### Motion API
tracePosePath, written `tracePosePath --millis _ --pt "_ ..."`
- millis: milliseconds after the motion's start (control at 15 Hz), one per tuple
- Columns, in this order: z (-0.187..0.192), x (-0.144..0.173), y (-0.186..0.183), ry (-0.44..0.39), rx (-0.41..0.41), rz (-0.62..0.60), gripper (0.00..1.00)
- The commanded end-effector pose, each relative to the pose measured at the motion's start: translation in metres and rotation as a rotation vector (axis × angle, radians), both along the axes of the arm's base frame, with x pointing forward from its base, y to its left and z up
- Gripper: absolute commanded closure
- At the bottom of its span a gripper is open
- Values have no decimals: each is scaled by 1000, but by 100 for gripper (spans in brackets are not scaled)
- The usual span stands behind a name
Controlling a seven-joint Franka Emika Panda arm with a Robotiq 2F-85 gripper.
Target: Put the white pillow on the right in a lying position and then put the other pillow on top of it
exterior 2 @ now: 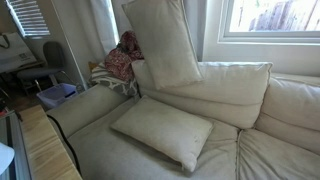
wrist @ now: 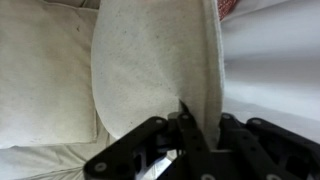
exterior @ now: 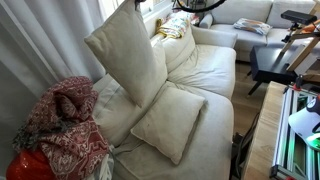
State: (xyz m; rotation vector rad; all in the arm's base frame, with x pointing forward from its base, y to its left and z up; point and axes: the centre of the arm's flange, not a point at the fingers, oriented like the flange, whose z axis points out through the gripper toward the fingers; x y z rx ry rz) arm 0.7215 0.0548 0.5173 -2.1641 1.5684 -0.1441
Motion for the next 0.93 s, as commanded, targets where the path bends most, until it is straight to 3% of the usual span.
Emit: tracePosePath --millis 0,133,200,400,867 --pt "-1 0 0 2 -1 4 83" --pt "-1 -1 1 1 -1 6 83" --pt "0 -1 2 0 -1 7 96" --pt "1 -7 -7 2 -58 186 96" --pt "14 -31 -60 167 -197 571 96"
